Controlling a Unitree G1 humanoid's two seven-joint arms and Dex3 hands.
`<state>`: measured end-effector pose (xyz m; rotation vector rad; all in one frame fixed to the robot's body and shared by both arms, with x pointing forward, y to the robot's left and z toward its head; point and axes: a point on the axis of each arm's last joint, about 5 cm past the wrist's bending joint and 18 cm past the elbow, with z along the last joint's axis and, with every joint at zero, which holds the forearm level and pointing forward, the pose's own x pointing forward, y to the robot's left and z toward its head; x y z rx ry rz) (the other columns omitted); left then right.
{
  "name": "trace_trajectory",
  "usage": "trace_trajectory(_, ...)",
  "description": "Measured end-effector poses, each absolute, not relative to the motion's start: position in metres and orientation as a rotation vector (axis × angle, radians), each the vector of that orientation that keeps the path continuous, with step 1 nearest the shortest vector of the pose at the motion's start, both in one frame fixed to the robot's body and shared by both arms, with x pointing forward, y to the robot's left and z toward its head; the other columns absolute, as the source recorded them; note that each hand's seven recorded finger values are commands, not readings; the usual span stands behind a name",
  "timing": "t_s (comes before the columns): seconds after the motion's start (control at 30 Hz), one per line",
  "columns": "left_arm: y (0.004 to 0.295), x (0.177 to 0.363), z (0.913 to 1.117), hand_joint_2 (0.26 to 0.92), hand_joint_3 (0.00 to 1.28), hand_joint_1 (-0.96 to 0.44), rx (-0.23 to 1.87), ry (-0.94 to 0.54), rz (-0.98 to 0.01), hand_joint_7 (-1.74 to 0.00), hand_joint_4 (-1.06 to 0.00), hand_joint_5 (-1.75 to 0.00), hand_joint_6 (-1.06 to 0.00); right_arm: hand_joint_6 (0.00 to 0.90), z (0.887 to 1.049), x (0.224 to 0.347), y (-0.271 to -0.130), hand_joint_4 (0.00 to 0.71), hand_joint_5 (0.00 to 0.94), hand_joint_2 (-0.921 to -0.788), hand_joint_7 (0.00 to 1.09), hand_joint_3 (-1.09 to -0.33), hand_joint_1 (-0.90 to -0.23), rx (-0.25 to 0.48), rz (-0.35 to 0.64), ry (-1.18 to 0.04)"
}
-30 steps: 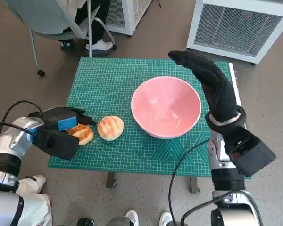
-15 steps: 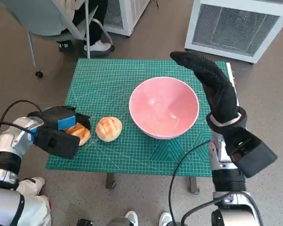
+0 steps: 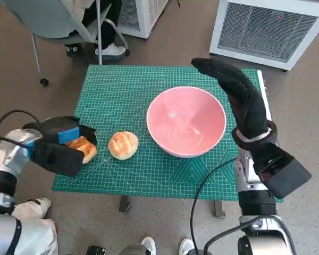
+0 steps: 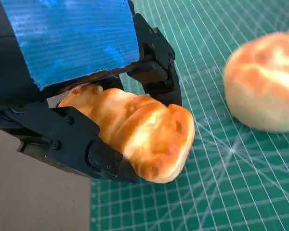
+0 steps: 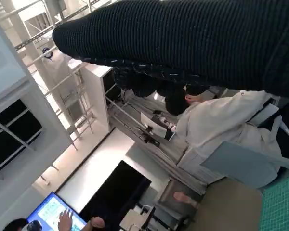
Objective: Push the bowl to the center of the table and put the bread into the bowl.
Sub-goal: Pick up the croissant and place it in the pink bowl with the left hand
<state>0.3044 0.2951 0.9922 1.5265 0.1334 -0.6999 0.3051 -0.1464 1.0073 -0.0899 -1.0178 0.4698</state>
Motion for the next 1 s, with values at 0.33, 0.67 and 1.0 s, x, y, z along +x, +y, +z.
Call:
trace_trajectory(0.33, 0.291, 0.306, 1.021, 0.920, 0.06, 0.00, 1.471, -0.028, -0.671, -1.06, -0.57, -1.23, -0.77, -0.001, 1.006, 0.305, -0.147, 0.285, 0.086, -0.921, 0.73, -0.797, -0.637, -0.090, 0.470, -1.013)
trace_trajectory(0.67, 0.273, 0.306, 1.069, 0.920, 0.06, 0.00, 1.398, -0.321, -0.597, -1.17, -0.60, -1.13, -0.73, -0.001, 1.007, 0.305, -0.148, 0.282, 0.094, -0.921, 0.73, -0.799, -0.631, -0.094, 0.470, -1.012)
trace_trajectory(1.0, 0.219, 0.317, 1.105, 0.920, 0.07, 0.00, 1.347, -0.637, -0.593, -1.19, -0.61, -1.14, -0.69, -0.001, 1.007, 0.305, -0.150, 0.277, 0.106, -0.921, 0.73, -0.813, -0.620, -0.094, 0.471, -1.014)
